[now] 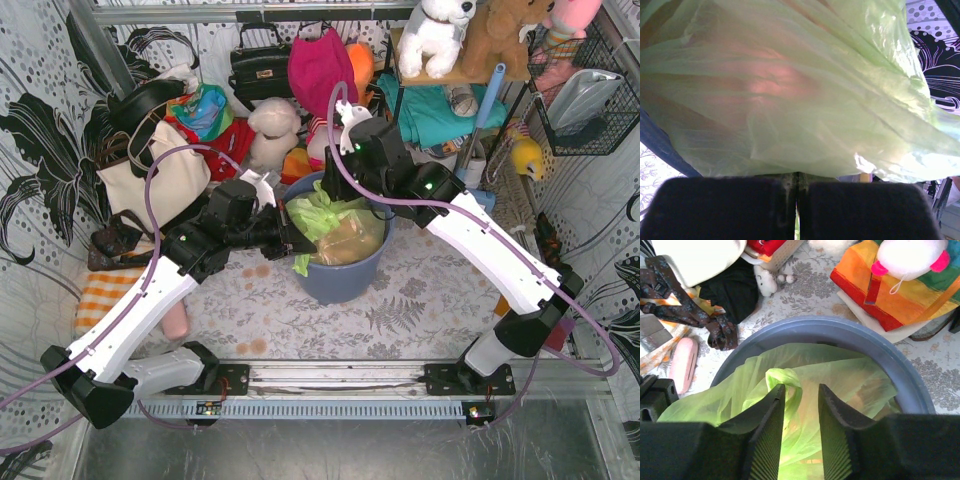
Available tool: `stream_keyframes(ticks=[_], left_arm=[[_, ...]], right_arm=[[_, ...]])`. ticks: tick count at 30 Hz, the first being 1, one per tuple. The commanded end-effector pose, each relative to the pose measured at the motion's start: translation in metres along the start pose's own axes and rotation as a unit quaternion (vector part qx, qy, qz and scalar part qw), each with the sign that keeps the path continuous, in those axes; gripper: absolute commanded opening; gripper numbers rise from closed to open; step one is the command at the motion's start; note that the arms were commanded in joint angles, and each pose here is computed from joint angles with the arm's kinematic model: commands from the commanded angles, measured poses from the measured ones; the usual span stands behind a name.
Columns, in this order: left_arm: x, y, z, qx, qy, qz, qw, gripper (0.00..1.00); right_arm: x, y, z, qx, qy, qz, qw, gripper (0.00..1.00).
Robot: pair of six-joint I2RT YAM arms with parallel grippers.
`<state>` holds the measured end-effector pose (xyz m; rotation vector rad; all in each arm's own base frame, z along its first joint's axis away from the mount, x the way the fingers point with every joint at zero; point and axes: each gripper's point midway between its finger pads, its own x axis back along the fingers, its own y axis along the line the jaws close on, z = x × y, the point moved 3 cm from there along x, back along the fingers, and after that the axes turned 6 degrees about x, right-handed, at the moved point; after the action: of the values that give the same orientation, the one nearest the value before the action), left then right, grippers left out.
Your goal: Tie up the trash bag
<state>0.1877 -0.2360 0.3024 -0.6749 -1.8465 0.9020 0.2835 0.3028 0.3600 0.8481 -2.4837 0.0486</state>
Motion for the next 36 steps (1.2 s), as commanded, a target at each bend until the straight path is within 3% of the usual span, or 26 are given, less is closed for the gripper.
stream_keyframes(ticks=[1,5,10,14,15,19,23,29,36], left_arm=[[0.004,-0.014,-0.006,-0.025,-0.012,0.023,0.999,0.0],[0.004,-0.015,-0.006,-0.025,-0.012,0.024,0.999,0.0],[0.005,-0.013,-0.006,-0.024,-0.012,0.021,0.999,0.0],[0.006,-0.014,-0.006,-0.025,-0.015,0.022,0.999,0.0],[0.006,-0.014,-0.006,-0.024,-0.015,0.021,0.999,0.0],[0.006,-0.014,-0.007,-0.024,-0.015,0.021,0.999,0.0],[0.006,-0.012,-0.006,-0.024,-0.017,0.018,0.999,0.0],[0.007,-0.013,-0.006,-0.023,-0.016,0.019,0.999,0.0],[0.03,-0.053,-0.003,-0.047,-0.002,0.098,0.994,0.0]], right_arm=[[0.001,-0.007,-0.006,0.004,-0.007,0.026,1.0,0.3],[-0.005,-0.009,-0.006,0.015,-0.002,0.036,0.999,0.23],[-0.013,-0.002,0.0,0.02,0.023,0.015,0.999,0.43],[-0.02,0.004,0.011,0.027,0.06,-0.005,0.998,0.45],[-0.022,0.004,0.012,0.029,0.065,-0.004,0.997,0.43],[-0.027,-0.003,0.007,0.034,0.05,0.019,0.998,0.14],[-0.021,-0.022,-0.019,0.038,-0.027,0.083,0.995,0.0],[0.018,-0.038,-0.079,0.036,-0.198,0.132,0.971,0.0],[0.064,-0.039,-0.131,0.054,-0.317,0.153,0.934,0.0]])
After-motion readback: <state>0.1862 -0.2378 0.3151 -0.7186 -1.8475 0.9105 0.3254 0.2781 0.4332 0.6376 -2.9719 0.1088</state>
